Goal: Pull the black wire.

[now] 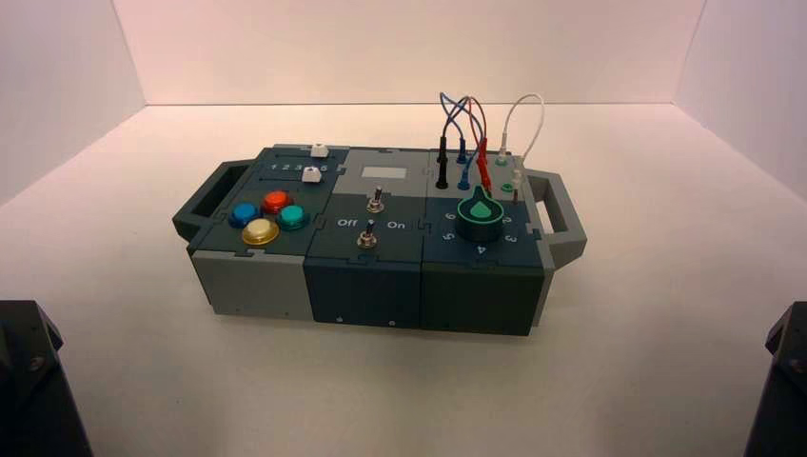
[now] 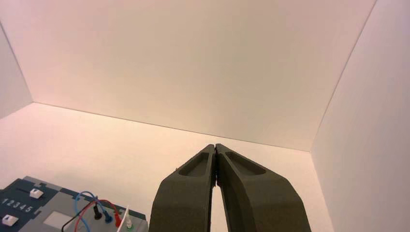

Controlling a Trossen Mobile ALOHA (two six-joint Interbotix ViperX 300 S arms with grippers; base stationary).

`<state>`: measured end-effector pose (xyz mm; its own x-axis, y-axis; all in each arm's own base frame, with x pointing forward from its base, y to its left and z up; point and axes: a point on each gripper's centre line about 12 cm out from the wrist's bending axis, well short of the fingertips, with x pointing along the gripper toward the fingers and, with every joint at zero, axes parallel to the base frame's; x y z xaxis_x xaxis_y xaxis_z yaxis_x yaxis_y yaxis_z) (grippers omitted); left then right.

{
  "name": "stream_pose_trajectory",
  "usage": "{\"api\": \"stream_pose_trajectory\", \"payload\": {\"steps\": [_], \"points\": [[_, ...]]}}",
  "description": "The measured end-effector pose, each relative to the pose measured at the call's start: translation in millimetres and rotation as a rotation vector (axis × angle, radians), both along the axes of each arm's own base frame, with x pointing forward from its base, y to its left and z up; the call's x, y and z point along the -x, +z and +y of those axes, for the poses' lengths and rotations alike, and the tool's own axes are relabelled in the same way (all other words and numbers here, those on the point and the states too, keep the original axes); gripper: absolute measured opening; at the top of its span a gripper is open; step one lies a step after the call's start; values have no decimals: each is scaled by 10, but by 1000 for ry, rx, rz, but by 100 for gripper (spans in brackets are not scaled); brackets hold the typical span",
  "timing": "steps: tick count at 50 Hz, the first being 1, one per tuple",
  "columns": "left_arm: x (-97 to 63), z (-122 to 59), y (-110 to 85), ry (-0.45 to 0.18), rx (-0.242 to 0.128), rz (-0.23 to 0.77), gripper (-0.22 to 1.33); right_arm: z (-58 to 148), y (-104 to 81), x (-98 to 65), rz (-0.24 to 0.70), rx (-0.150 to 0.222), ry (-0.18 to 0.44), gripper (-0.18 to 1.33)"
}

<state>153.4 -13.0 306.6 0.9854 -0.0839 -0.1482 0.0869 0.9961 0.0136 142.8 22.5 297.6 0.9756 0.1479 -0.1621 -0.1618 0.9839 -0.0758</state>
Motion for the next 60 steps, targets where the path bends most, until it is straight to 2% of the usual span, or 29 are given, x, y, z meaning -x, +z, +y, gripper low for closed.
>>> {"api": "stream_pose_trajectory", "payload": {"steps": [18,29,34,36,42,44,47,49,50,52,55,60], "points": [[27,2,-3,0,0,3,-16,-1,-6,2,2,0,0,-14],[21,-55,-42,-38,-3,34,-16,8,-11,-6,11,-17,2,-11],[3,-115,-86,-74,-8,65,-16,19,-42,-21,34,-31,6,9],[-4,-131,-97,-83,-8,73,-16,22,-59,-32,47,-38,5,25],[-20,-175,-113,-110,-12,85,-16,37,-121,-76,94,-48,6,38],[-36,-199,-132,-122,-14,97,-16,51,-161,-114,125,-55,8,59],[-62,-222,-164,-133,-18,117,-16,70,-236,-168,179,-69,8,77],[-68,-236,-177,-140,-19,126,-16,78,-261,-182,197,-73,10,80],[-82,-263,-201,-154,-22,144,-16,94,-283,-204,231,-84,13,91],[-95,-295,-218,-171,-29,160,-16,120,-306,-238,268,-92,20,103],[-117,-350,-254,-198,-34,184,-16,186,-380,-275,331,-92,46,115],[-152,-448,-332,-245,-49,235,-16,293,-435,-277,386,-85,98,116]]}}
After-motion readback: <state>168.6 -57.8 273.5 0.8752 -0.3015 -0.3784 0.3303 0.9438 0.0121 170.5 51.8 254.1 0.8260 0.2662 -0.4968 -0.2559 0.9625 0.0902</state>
